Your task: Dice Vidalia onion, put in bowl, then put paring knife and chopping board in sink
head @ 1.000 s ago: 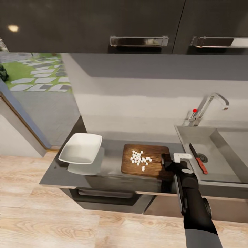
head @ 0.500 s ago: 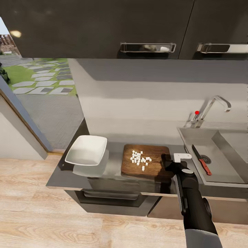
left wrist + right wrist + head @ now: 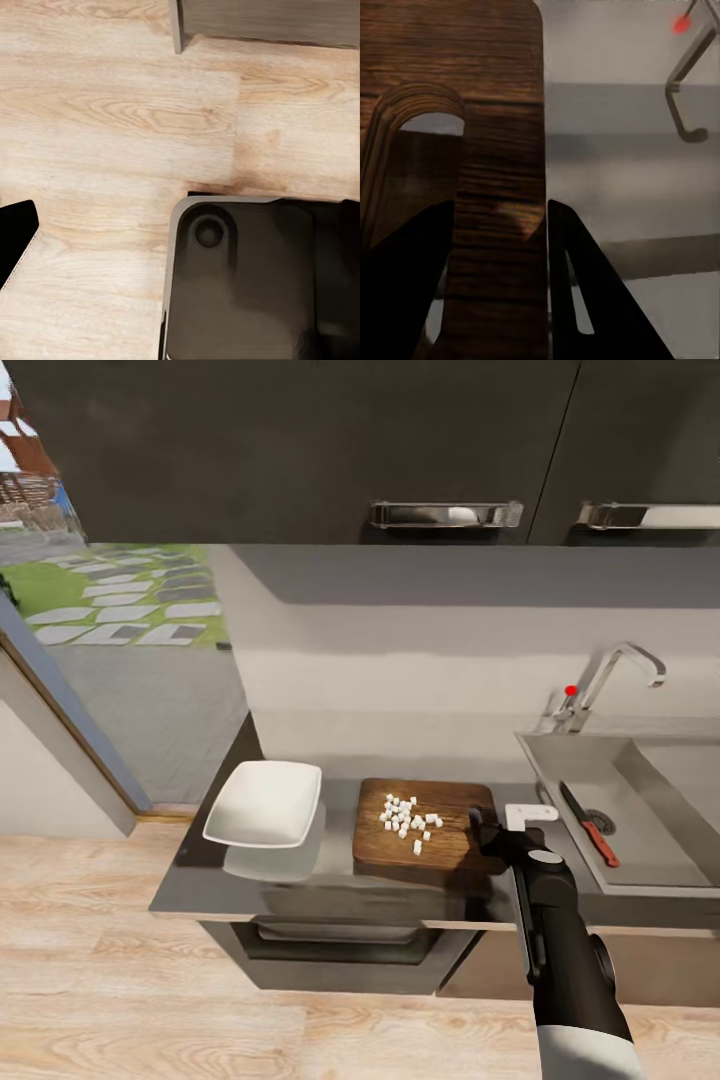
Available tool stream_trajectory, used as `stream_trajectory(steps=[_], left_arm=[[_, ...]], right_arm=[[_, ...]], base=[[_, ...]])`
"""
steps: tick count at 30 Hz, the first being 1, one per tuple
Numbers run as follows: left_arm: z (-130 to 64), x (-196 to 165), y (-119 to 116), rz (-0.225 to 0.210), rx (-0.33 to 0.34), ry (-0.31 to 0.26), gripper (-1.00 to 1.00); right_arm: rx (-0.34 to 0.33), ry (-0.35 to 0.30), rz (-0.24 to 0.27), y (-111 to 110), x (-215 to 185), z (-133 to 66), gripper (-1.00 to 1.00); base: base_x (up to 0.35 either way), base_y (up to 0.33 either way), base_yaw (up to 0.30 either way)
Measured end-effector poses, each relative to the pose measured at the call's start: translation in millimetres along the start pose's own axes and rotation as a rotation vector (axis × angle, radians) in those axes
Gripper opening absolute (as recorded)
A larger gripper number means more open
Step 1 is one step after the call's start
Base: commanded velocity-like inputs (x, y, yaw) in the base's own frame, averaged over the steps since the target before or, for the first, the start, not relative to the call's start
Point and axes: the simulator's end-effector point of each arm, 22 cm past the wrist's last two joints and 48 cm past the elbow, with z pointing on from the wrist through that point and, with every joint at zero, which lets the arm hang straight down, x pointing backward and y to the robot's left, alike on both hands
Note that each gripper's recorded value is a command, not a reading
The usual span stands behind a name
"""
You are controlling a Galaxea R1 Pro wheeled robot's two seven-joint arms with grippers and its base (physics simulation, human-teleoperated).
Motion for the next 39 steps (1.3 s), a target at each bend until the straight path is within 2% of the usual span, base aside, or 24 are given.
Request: stream_trajectory(steps=[15,23,39], left_arm=[[2.4,-7,-1,-0.002,0.002,-0.024,1.00],[3.7,-11,-1,-0.003,0.002,-0.036,1.00],[5.9,-19,-2,-0.006,0.003,-0.060,1.00]], right_arm=[[0.003,-0.024,0.003,-2,-13,-8.9,-1.00],[0.003,0.003,0.009,-3,-11,-13.5,-1.00],[0.003,-0.021,0.014,-5,-23,-22.5,-1.00]], base=[[0.000,0.100,-0.065],[0.000,0.153,-0.065],[0.000,0.187,-0.065]])
